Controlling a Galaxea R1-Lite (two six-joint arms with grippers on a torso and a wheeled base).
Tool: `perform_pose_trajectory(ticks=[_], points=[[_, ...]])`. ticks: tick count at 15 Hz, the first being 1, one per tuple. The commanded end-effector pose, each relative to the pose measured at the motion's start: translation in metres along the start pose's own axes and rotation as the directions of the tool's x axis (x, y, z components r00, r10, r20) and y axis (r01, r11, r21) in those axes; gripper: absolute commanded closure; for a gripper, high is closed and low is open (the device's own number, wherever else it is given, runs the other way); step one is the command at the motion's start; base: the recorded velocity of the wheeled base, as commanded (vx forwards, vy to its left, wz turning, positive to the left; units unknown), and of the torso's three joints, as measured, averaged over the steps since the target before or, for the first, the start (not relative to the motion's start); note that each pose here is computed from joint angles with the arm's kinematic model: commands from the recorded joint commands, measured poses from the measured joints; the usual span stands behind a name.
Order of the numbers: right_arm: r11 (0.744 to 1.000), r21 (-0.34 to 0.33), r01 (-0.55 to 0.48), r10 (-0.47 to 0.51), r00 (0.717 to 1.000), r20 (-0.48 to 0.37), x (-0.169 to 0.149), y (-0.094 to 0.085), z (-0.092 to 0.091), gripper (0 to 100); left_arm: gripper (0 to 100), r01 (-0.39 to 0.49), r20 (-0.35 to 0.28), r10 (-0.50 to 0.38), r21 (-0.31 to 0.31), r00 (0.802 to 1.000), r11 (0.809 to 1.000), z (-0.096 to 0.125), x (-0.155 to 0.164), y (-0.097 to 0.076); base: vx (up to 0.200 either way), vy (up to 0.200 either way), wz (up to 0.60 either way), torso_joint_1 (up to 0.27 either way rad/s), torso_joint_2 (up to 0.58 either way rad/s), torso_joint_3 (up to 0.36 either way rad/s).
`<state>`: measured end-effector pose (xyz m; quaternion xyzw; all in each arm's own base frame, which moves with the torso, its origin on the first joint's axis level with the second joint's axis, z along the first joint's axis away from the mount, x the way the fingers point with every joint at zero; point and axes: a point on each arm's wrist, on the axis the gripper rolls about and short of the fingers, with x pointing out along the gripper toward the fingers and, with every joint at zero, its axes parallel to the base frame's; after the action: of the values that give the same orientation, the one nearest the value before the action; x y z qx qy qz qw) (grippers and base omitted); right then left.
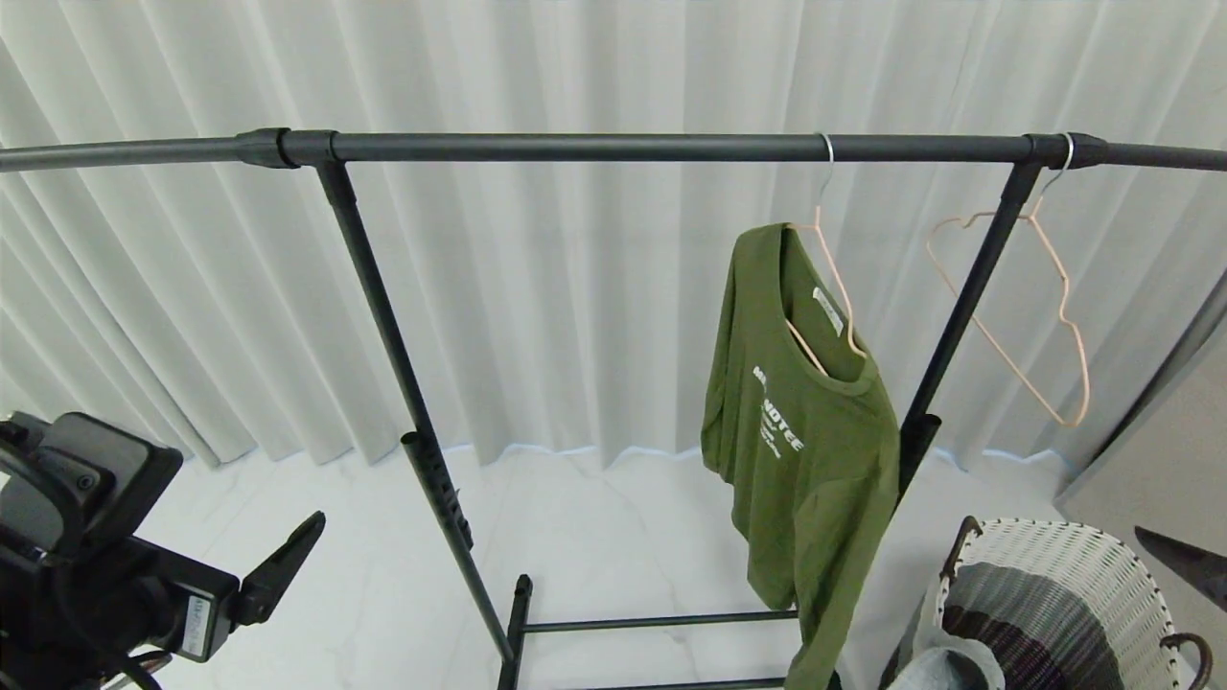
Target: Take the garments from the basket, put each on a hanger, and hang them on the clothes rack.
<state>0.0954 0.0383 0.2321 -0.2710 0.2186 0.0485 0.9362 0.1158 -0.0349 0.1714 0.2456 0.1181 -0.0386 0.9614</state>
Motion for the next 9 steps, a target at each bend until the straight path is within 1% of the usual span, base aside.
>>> perform_pose_trajectory(ticks=[1, 4, 7, 9], points=[[0.997, 0.019, 0.07, -0.069, 0.998, -0.011, -0.013, -0.005, -0.026, 0, 0, -0.008, 0.014, 0.008, -0.006, 1.0, 1.0, -0.007, -0.009, 0.001, -0.2, 0.0, 0.0, 0.002, 0.0, -0.002], [0.992, 0.03, 0.124, -0.122, 0.991, -0.045, -0.019, -0.004, -0.048, 0, 0, -0.011, 0.004, 0.011, -0.008, 1.0, 1.0, -0.018, -0.016, -0.001, -0.2, 0.0, 0.0, 0.004, 0.0, 0.004], [0.987, 0.043, 0.153, -0.15, 0.986, -0.067, -0.021, -0.003, -0.057, 0, 0, -0.079, -0.043, 0.078, -0.024, 0.996, 0.997, -0.03, -0.019, 0.004, -0.2, 0.0, 0.0, 0.004, 0.0, 0.001], [0.984, 0.051, 0.171, -0.167, 0.983, -0.082, -0.018, -0.001, -0.062, 0, 0, -0.108, -0.068, 0.105, -0.042, 0.992, 0.993, -0.037, -0.021, 0.005, 0.0, 0.0, 0.0, 0.0, 0.0, 0.0]])
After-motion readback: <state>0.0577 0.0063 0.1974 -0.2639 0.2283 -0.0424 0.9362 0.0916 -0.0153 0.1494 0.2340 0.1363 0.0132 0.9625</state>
